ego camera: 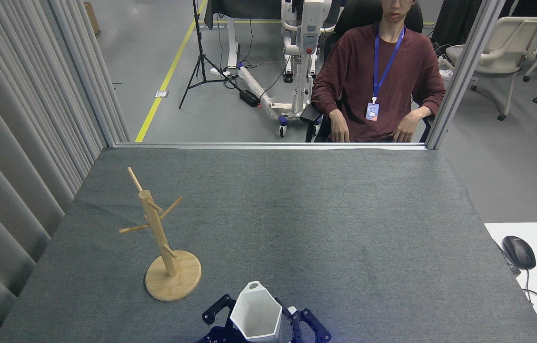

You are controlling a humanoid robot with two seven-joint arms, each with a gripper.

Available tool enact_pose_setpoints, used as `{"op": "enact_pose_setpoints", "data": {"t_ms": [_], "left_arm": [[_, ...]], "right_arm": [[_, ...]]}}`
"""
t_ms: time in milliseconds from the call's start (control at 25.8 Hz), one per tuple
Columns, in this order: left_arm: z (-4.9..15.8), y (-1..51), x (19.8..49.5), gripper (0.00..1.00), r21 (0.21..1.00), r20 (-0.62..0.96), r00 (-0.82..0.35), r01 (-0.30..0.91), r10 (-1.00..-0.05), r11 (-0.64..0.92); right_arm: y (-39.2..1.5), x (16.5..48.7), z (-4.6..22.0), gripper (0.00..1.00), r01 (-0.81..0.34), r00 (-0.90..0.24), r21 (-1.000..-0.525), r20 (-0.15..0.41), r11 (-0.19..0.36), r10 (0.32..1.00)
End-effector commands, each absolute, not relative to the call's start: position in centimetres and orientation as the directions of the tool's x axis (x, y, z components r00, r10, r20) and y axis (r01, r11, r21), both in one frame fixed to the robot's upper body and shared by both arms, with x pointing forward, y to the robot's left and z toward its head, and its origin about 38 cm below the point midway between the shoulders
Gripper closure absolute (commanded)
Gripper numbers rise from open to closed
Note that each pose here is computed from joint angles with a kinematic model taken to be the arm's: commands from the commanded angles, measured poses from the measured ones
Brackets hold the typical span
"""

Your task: Hang cup on storage rack

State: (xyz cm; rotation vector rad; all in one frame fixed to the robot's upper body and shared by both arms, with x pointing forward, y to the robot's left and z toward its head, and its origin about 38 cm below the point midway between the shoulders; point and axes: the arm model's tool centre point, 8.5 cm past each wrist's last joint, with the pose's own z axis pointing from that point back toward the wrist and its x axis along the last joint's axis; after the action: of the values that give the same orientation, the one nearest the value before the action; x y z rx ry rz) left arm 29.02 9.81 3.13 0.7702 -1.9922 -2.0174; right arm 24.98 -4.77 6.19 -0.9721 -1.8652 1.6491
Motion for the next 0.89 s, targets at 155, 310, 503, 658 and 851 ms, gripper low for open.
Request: {"op": "enact_pose_setpoints", "data": {"t_ms": [155, 310, 503, 658, 851], "left_arm": [[3.5, 9.6, 28.8, 0.13, 0.974, -0.218, -0.856, -0.217, -0.468, -0.056], [4.0, 9.7, 28.8, 0.40, 0.971, -0.232, -0.855, -0.234, -0.463, -0.054], [4.6, 9.7, 28.7, 0.61, 0.966, -0.245, -0.853, -0.253, -0.461, -0.046], [4.7, 9.8, 28.8, 0.62, 0.966, -0.248, -0.852, -0.256, -0.461, -0.045], [4.6, 9.8, 28.6, 0.61, 0.966, -0.245, -0.853, -0.254, -0.462, -0.044]], "right_arm": [[-4.8, 25.1, 6.2, 0.34, 0.206, -0.641, -0.978, -0.113, 0.028, 0.759], [-4.8, 25.2, 6.3, 0.34, 0.207, -0.641, -0.978, -0.112, 0.030, 0.759], [-4.8, 25.2, 6.3, 0.33, 0.209, -0.640, -0.978, -0.115, 0.028, 0.760], [-4.8, 25.3, 6.4, 0.17, 0.210, -0.635, -0.977, -0.111, 0.033, 0.764], [-4.9, 25.3, 6.6, 0.02, 0.226, -0.631, -0.973, -0.109, 0.047, 0.768]]}}
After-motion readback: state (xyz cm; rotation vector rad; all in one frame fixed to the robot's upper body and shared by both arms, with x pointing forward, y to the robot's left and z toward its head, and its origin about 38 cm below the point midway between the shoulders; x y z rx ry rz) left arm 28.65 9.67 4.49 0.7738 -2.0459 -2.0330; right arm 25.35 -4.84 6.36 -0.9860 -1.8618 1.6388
